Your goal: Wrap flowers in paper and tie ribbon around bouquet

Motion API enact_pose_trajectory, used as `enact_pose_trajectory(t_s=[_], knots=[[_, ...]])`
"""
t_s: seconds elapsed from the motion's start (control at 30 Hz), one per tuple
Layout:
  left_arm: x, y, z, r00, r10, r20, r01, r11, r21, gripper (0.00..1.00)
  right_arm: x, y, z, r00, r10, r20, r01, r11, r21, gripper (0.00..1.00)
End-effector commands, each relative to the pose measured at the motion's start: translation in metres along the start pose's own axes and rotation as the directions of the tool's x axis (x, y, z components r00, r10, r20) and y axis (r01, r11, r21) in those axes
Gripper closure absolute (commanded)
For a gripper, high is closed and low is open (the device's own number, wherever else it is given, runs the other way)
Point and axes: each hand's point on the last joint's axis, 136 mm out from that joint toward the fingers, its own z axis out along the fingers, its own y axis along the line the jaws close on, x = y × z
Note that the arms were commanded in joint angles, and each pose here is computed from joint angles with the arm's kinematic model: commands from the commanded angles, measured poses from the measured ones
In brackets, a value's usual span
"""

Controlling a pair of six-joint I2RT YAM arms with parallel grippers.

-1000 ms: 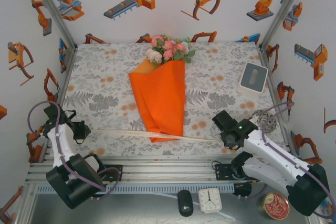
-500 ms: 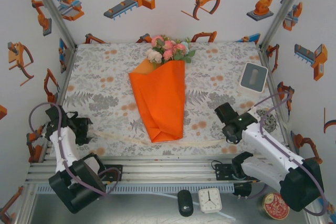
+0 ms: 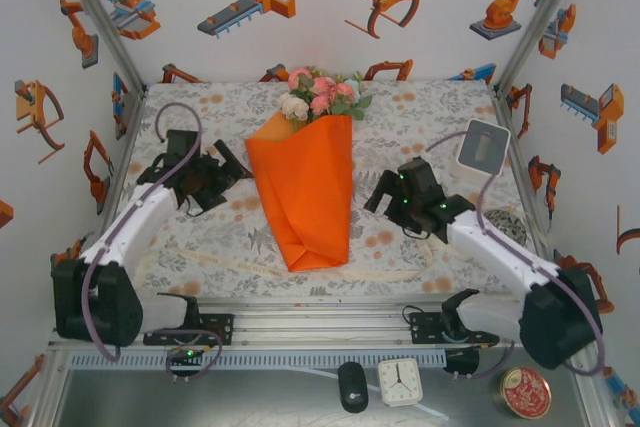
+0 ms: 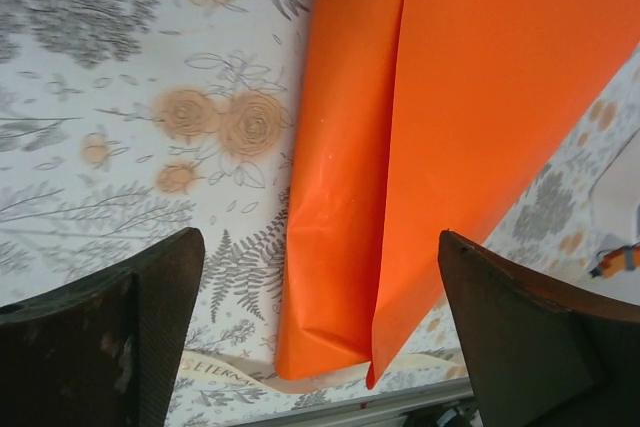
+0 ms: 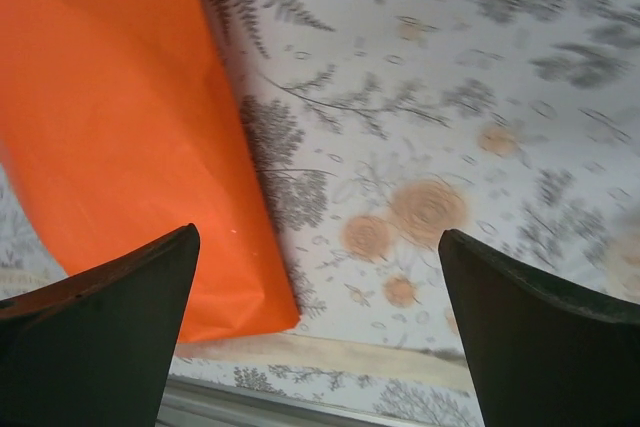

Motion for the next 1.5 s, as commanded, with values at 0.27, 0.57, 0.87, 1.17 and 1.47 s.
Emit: enact_pose_trajectory(t_s=[0.27, 0.57, 0.87, 1.17, 1.47], knots=[[0.046, -0.041, 0.080, 0.986, 0.103, -0.135, -0.093, 0.993, 0.077, 0.02, -0.008, 0.050, 0.087, 0.991, -0.106, -0.076, 0.081, 0.954, -0.287, 0.17], [0.071, -0.024, 0.095, 0.986, 0.014, -0.164, 0.006, 0.993, 0.121, 0.01, 0.012, 0.015, 0.116, 0.982, -0.051, -0.183, 0.035, 0.995, -0.088, 0.32], [0.088, -0.016, 0.100, 0.981, 0.018, -0.191, 0.017, 0.983, 0.182, 0.10, 0.025, 0.022, 0.132, 0.971, -0.079, -0.224, 0.071, 0.996, -0.046, 0.44], [0.086, -0.025, 0.102, 0.979, -0.008, -0.203, 0.056, 0.971, 0.231, 0.53, 0.028, 0.031, 0.130, 0.975, -0.041, -0.220, 0.027, 0.997, -0.066, 0.60], [0.072, -0.057, 0.092, 0.976, -0.030, -0.217, 0.105, 0.932, 0.345, 0.94, 0.014, 0.055, 0.111, 0.981, -0.006, -0.193, -0.022, 0.989, -0.144, 0.95]])
